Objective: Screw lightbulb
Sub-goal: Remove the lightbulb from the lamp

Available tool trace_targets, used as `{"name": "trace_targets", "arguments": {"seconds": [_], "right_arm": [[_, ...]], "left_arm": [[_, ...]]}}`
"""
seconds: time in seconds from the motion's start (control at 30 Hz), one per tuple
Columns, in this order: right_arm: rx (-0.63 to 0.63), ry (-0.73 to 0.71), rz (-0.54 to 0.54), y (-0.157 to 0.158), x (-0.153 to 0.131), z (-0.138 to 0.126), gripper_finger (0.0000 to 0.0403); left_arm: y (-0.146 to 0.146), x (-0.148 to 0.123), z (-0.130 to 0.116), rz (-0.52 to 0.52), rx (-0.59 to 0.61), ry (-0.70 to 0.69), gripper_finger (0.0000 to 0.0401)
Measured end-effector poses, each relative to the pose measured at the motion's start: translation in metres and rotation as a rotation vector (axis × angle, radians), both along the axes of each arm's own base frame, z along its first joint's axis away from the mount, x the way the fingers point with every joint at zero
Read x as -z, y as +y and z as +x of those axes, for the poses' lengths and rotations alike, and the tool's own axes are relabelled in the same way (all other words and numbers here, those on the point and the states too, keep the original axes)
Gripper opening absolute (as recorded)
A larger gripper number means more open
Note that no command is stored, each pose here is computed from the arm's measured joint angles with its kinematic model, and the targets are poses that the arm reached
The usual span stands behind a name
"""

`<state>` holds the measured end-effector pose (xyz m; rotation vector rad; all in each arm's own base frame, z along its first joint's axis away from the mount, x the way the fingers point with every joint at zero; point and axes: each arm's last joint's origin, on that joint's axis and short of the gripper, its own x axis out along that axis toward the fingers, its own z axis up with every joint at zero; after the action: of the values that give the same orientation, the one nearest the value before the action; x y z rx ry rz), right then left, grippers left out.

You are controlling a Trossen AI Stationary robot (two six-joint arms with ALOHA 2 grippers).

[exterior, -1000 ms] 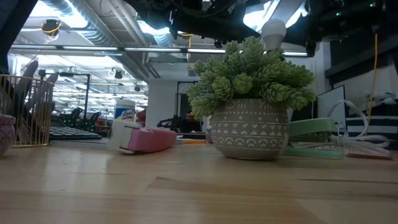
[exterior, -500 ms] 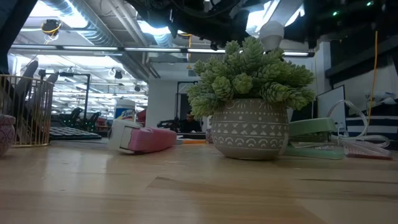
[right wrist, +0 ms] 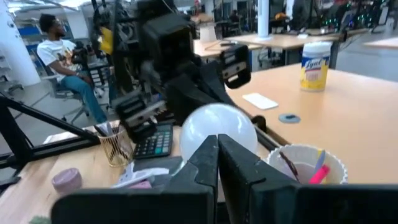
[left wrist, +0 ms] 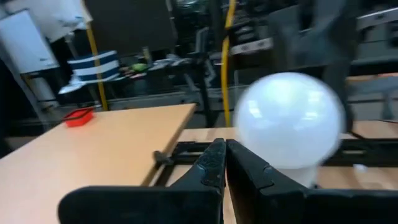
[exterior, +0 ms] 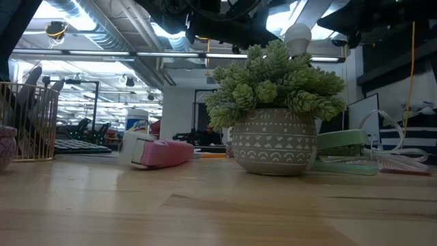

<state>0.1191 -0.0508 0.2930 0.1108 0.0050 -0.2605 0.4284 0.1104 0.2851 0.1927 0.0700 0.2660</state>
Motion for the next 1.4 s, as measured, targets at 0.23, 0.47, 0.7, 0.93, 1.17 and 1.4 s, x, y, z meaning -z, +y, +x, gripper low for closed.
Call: {"name": "trace_targets", "arguments": {"seconds": [0.23, 0.47, 0.7, 0.93, 1.17, 1.4], "right_arm": [[0.008, 0.047, 0.023, -0.007, 0.007, 0.014, 0.0017], [0.045, 0.050, 0.010, -0.013, 0.008, 0.025, 0.0017], [0.123, 0.058, -0.018, -0.016, 0.009, 0.024, 0.0017], [0.160, 0.081, -0.037, -0.018, 0.011, 0.027, 0.0017], [0.161, 0.104, -0.050, -0.020, 0.014, 0.031, 0.0017], [0.159, 0.008, -0.101, -0.011, -0.001, 0.013, 0.0017]], "left_arm": [[-0.010, 0.001, 0.002, 0.029, 0.031, 0.014, 0.0005], [-0.013, 0.003, 0.003, 0.030, 0.023, 0.045, 0.0005], [-0.021, 0.005, 0.004, 0.018, 0.023, 0.077, 0.0005], [-0.036, 0.009, 0.007, 0.021, 0.069, 0.092, 0.0005], [-0.040, 0.007, 0.008, 0.030, 0.064, 0.083, 0.0005], [-0.043, -0.013, -0.001, 0.063, 0.058, 0.032, 0.0005]]}}
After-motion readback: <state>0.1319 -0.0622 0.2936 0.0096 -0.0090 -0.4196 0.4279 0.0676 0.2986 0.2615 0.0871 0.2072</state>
